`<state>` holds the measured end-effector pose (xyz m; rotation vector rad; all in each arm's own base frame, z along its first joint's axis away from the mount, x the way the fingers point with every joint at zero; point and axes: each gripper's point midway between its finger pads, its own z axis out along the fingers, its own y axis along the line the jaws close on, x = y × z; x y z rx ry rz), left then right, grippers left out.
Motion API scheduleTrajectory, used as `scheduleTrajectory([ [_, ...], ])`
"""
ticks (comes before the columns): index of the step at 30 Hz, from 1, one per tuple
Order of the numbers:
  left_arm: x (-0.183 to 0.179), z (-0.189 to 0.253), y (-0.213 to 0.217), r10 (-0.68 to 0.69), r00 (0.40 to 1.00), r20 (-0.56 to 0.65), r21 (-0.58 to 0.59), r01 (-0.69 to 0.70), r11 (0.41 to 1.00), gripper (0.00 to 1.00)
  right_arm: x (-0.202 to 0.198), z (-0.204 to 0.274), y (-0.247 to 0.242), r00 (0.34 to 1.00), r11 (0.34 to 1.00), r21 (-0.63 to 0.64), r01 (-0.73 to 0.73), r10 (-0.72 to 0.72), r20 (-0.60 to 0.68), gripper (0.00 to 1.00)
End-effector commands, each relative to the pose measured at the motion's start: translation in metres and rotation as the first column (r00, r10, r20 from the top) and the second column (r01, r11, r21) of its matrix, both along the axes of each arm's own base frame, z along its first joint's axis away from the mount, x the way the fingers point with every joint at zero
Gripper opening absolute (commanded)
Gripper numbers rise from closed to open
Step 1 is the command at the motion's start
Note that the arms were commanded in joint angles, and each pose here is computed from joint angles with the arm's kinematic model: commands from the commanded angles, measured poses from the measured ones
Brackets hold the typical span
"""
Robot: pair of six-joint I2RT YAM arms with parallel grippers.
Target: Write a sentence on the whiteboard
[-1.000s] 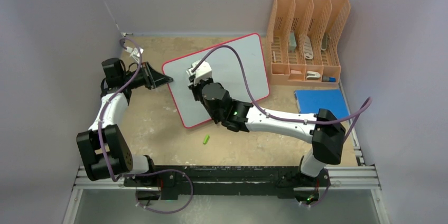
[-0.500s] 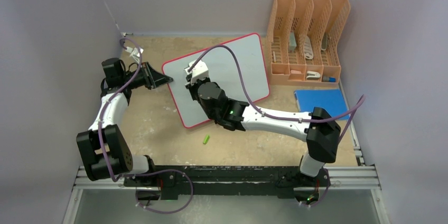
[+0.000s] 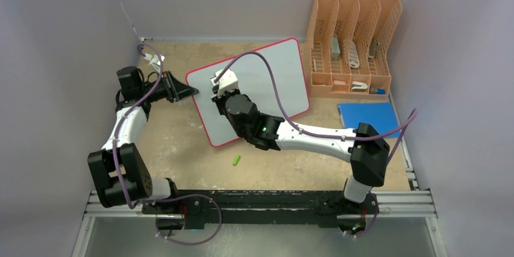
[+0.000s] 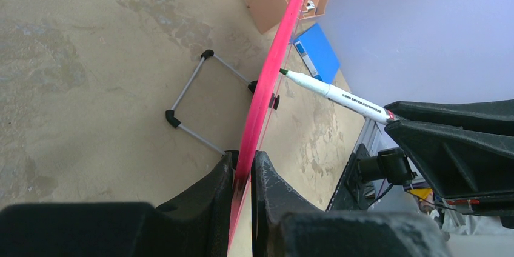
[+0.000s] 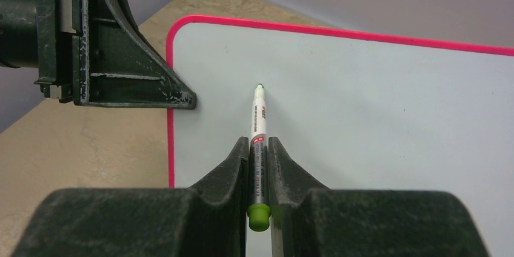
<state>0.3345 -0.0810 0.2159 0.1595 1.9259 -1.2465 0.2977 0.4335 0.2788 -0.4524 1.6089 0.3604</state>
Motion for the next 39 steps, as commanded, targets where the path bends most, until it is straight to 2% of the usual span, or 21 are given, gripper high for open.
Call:
scheduleTrajectory([
  [1, 0.001, -0.001, -0.006, -0.001, 1.000, 0.005, 0.031, 0.001, 1.000, 0.00, -0.001, 0.032, 0.006, 0.999, 0.998, 0.057, -0.016, 0.014, 0.044, 0.00],
  [20, 0.002, -0.002, -0.006, 0.001, 1.000, 0.003, 0.033, -0.001, 0.999, 0.00, -0.010, 0.027, 0.021, 0.995, 0.994, 0.040, -0.099, 0.097, 0.035, 0.00],
  [39, 0.002, -0.002, -0.006, 0.001, 1.000, 0.004, 0.034, -0.001, 0.999, 0.00, -0.018, 0.006, 0.029, 0.990, 0.990, -0.041, -0.139, 0.139, 0.012, 0.00],
])
